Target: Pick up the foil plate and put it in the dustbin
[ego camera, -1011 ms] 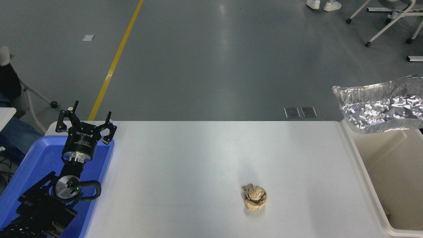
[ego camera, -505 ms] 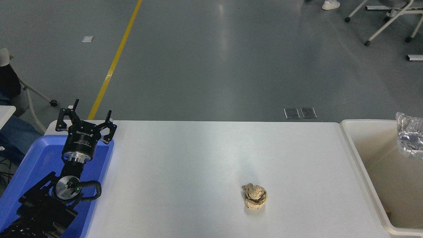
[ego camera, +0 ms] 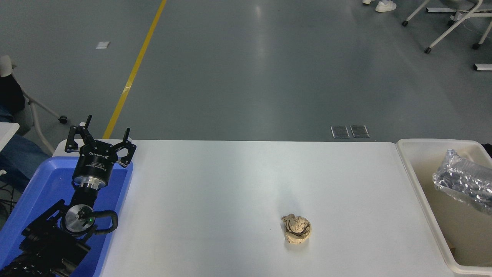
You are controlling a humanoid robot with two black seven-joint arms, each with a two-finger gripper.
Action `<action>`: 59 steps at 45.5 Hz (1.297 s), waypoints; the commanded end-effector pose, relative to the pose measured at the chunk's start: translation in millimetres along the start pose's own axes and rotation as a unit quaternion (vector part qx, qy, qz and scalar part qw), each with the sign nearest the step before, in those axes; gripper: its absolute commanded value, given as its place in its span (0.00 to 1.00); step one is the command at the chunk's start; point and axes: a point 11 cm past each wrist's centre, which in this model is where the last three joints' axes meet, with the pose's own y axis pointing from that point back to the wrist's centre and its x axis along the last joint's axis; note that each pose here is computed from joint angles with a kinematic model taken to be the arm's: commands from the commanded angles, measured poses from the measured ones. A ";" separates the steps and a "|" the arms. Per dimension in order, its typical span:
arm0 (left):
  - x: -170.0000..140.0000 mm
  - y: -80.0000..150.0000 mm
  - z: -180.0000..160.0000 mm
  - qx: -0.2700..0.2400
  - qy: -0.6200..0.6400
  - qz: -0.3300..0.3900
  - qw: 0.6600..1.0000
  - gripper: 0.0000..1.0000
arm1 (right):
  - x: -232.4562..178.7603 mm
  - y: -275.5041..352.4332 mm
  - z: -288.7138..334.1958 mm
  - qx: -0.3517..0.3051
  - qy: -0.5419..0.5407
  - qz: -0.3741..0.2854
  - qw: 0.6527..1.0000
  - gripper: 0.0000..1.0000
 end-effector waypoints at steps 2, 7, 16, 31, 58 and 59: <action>-0.5 -0.6 0.2 0.000 0.000 -0.001 1.000 1.00 | -19.2 -7.5 8.9 -0.014 -0.024 0.011 1.000 0.00; -0.9 -0.8 0.0 0.000 0.000 -0.001 1.000 1.00 | -19.2 -7.9 6.1 -0.010 -0.031 0.014 0.999 0.99; -0.5 -0.5 -0.1 0.000 0.000 -0.001 1.000 1.00 | -17.0 -7.0 -1.7 -0.001 -0.033 0.009 0.999 1.00; -1.8 -1.2 -1.0 0.004 0.000 -0.004 1.000 1.00 | 40.8 52.5 -77.7 0.100 0.079 -0.024 0.992 1.00; 0.1 0.2 0.0 0.002 -0.001 -0.001 1.000 1.00 | -29.8 299.9 -316.1 0.239 0.400 -0.249 0.850 1.00; -0.1 0.2 -0.7 0.002 0.000 -0.001 1.000 1.00 | -36.0 307.6 -323.2 0.240 0.404 -0.255 0.845 1.00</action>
